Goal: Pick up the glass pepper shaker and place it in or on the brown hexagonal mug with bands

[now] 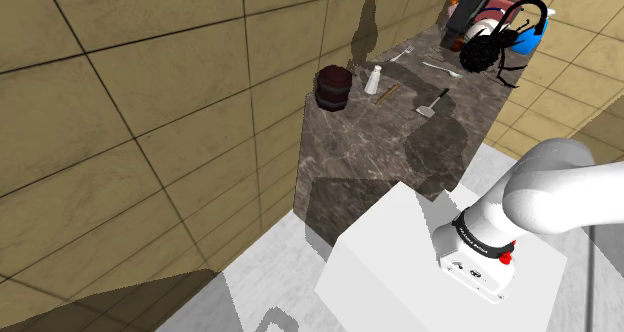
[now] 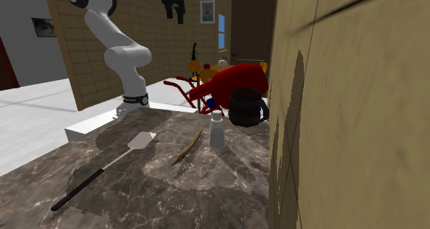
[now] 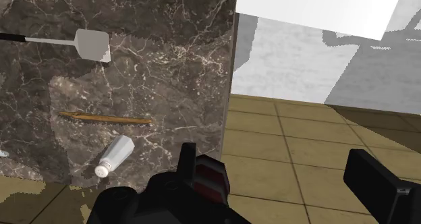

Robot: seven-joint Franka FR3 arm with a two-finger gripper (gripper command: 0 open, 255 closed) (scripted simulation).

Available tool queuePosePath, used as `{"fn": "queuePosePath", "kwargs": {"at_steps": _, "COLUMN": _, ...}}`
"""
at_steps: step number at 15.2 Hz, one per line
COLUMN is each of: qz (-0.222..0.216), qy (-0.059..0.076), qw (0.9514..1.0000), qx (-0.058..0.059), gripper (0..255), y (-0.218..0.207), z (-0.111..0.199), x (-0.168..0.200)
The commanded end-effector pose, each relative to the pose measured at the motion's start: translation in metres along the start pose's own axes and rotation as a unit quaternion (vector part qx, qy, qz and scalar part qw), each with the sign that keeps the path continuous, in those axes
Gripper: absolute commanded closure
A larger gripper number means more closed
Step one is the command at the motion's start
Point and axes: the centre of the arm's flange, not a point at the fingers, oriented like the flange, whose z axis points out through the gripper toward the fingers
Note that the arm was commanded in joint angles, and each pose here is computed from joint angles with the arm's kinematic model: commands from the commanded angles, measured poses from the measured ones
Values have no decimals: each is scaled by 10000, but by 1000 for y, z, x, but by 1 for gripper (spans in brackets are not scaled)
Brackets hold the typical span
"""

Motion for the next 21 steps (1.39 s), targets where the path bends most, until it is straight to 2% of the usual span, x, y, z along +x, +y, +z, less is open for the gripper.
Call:
{"fn": "queuePosePath", "kwargs": {"at_steps": 1, "qz": 0, "qy": 0, "qw": 10000, "qx": 0, "gripper": 0, "y": 0, "z": 0, "x": 0}}
{"fn": "queuePosePath", "kwargs": {"at_steps": 21, "qz": -60, "qy": -86, "qw": 9999, "qx": 30, "gripper": 0, "y": 143, "z": 177, "x": 137}}
